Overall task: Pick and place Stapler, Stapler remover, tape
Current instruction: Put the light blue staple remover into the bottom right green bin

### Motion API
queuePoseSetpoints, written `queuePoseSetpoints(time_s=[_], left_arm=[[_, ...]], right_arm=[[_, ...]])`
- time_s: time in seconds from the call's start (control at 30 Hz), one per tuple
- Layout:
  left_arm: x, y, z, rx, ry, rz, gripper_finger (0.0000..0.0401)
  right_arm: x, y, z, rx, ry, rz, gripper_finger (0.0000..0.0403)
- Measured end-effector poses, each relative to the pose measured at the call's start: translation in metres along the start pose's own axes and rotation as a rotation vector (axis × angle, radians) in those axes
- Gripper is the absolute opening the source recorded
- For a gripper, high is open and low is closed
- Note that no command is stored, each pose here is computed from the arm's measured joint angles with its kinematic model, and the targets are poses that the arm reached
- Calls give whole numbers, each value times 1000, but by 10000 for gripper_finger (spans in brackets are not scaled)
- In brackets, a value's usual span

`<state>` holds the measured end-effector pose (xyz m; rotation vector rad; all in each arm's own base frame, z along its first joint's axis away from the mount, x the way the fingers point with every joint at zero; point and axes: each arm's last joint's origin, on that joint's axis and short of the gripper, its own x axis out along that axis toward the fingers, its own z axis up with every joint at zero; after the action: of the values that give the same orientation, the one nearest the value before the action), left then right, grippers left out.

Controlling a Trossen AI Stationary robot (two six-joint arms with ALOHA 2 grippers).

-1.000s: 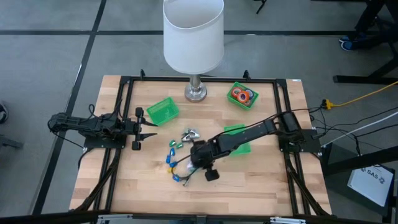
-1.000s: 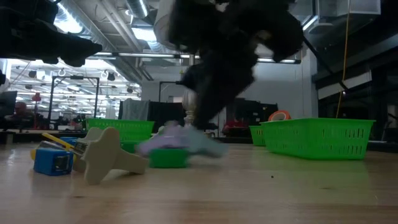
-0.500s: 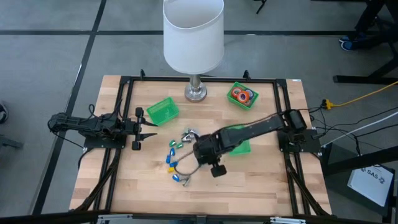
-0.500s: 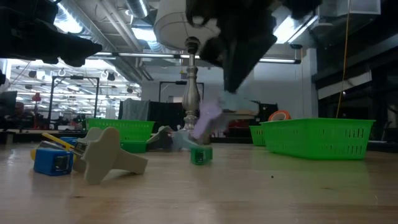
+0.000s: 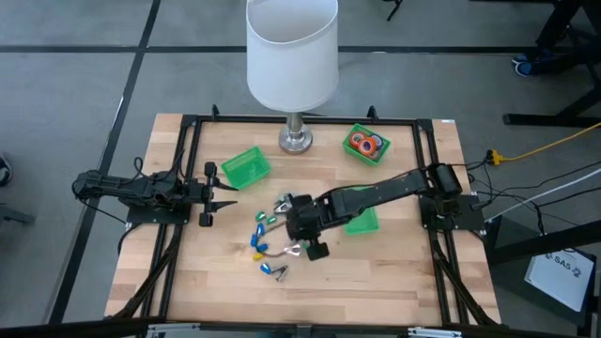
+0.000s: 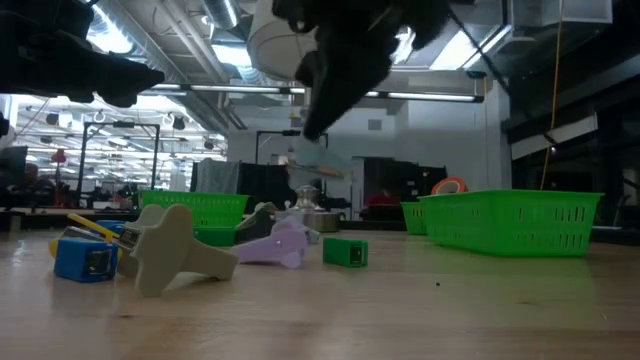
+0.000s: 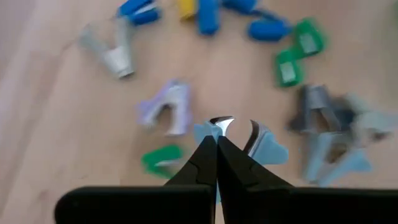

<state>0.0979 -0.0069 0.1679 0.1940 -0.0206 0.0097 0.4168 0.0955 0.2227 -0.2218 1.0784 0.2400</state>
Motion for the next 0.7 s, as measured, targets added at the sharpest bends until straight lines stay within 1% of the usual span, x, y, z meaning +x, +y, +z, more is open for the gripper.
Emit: queuePoseSetpoints(time_s=[0.07, 0.17, 0.23, 0.33, 0.4, 0.47, 0.6, 0.7], left_arm=[[0, 0, 0, 0, 0, 0, 157], [0, 0, 0, 0, 0, 0, 157], [0, 0, 0, 0, 0, 0, 157], [0, 0, 0, 0, 0, 0, 157], [0, 0, 0, 0, 0, 0, 157], [0, 0, 0, 0, 0, 0, 157], [0, 0, 0, 0, 0, 0, 157], [0, 0, 0, 0, 0, -1, 157]], right_arm=[[-1, -6, 2, 5, -29, -12, 0], [-1, -11, 5, 10, -57, -70, 0], [-2, -12, 4, 12, -40, -93, 0], [-7, -18, -3, 68, 13, -77, 0], [-17, -22, -7, 114, 38, -62, 0], [-31, -25, -7, 154, 20, -62, 0], [-71, -24, -11, 212, -5, -60, 0], [-95, -23, -23, 273, 57, -67, 0]])
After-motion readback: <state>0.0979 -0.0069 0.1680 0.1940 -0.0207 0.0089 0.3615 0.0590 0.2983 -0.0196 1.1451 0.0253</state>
